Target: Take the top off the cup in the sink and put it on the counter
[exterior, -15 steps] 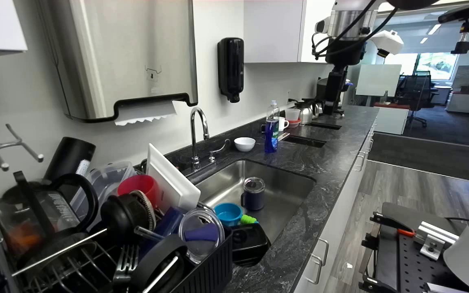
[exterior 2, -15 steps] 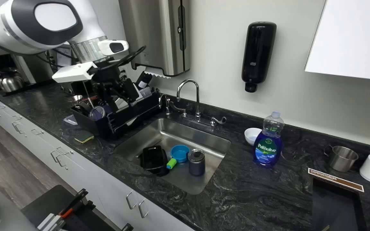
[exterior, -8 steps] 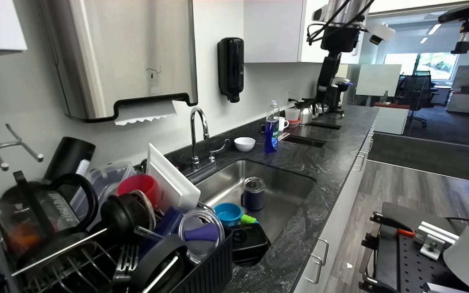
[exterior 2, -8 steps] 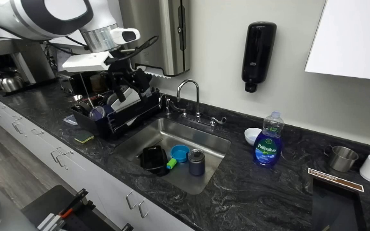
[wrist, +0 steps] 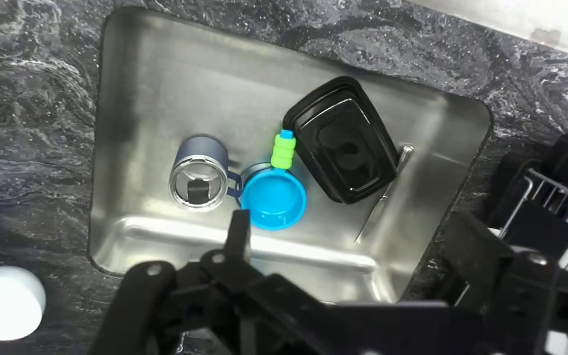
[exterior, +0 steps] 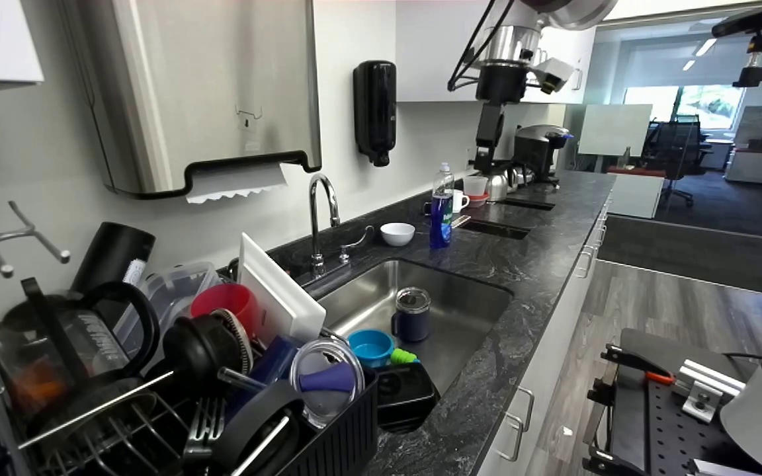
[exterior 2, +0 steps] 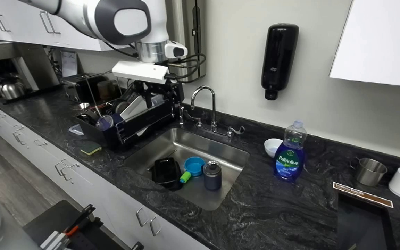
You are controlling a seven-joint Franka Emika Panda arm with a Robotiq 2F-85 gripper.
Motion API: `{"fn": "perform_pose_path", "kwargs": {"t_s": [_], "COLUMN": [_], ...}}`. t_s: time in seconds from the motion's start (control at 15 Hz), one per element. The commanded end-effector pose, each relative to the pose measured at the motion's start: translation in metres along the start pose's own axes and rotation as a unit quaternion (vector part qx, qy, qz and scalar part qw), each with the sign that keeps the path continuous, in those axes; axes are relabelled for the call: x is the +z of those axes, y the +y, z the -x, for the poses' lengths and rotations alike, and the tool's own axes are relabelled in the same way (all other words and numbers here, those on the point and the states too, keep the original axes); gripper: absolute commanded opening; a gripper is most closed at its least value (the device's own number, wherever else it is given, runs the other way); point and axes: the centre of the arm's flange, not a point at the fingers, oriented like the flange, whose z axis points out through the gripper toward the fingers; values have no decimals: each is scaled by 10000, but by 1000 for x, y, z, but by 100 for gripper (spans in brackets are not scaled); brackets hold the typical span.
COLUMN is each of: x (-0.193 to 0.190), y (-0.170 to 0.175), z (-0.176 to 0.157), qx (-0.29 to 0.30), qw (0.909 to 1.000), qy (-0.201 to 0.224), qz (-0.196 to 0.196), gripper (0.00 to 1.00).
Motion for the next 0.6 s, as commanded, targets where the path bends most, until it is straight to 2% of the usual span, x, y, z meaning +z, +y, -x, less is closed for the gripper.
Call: {"fn": "perform_pose_path", "kwargs": {"t_s": [0.0, 0.53], "x": [21, 93], "y": [31, 79], "z": [-46, -93], "qx": [56, 72], "qw": [9988, 9941], "qy": [-321, -897], "qz": [-359, -606], "gripper": [100, 100]}}
